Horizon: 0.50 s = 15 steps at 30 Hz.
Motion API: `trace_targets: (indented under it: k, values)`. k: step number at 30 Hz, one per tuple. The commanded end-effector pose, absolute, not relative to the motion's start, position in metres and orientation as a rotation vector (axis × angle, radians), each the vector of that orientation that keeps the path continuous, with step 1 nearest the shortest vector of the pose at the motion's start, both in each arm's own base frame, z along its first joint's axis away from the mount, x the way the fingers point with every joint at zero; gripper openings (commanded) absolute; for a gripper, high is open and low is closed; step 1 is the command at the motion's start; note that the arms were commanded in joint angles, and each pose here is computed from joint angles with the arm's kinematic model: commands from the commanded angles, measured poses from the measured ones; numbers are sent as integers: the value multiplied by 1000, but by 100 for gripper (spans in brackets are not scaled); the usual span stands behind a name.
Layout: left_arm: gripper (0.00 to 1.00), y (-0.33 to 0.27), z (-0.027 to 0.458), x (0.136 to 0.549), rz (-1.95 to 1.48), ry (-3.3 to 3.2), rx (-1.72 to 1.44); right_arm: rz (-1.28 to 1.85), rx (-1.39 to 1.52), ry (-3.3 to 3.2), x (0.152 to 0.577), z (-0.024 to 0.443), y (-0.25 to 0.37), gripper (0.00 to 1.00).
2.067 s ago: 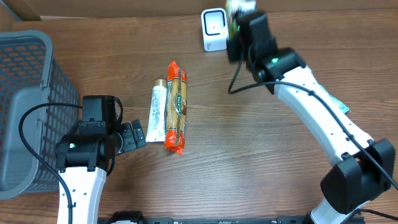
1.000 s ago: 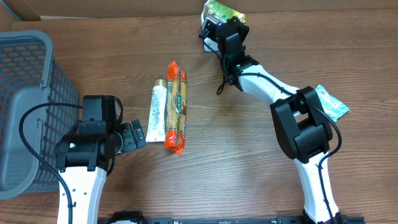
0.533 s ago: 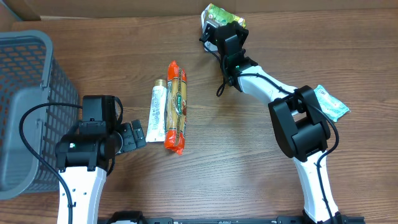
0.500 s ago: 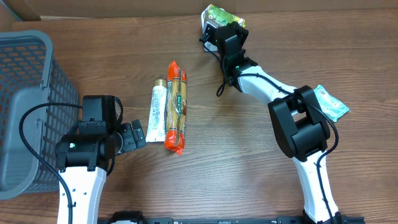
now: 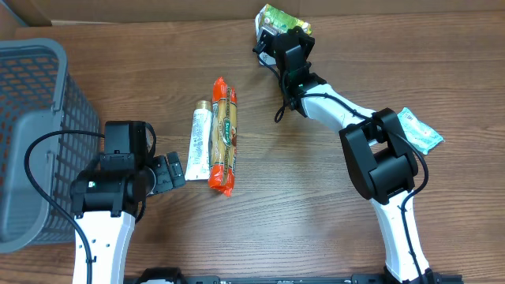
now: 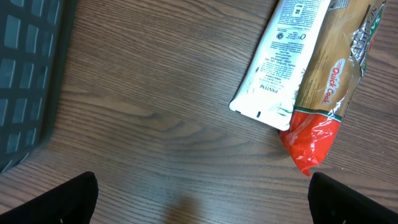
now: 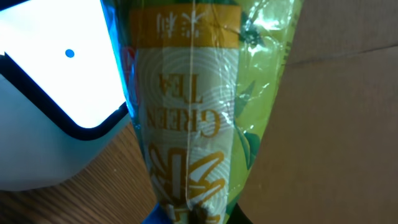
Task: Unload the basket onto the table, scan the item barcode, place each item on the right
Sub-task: 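Hold the juice carton up to the white scanner with right gripper, then carry the juice carton right and release it beside the wipes pack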
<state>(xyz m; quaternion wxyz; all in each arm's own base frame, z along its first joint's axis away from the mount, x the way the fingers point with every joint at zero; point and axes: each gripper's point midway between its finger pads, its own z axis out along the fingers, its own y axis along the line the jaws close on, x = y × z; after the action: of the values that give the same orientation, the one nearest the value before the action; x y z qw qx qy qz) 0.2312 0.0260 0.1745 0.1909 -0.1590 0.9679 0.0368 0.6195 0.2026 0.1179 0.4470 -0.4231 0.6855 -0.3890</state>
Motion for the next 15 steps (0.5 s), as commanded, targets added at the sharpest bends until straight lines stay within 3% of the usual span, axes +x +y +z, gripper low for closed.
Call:
trace_targets:
  k: [1, 9, 15]
  values:
    - [100, 28, 175, 232, 118, 2712, -462, -1019, -987, 1669, 621, 144, 200, 4]
    - [99, 28, 175, 232, 118, 2712, -462, -903, -887, 1674, 601, 206, 213, 4]
    - [100, 28, 175, 232, 117, 2712, -462, -462, -920, 1860, 535, 245, 234, 4]
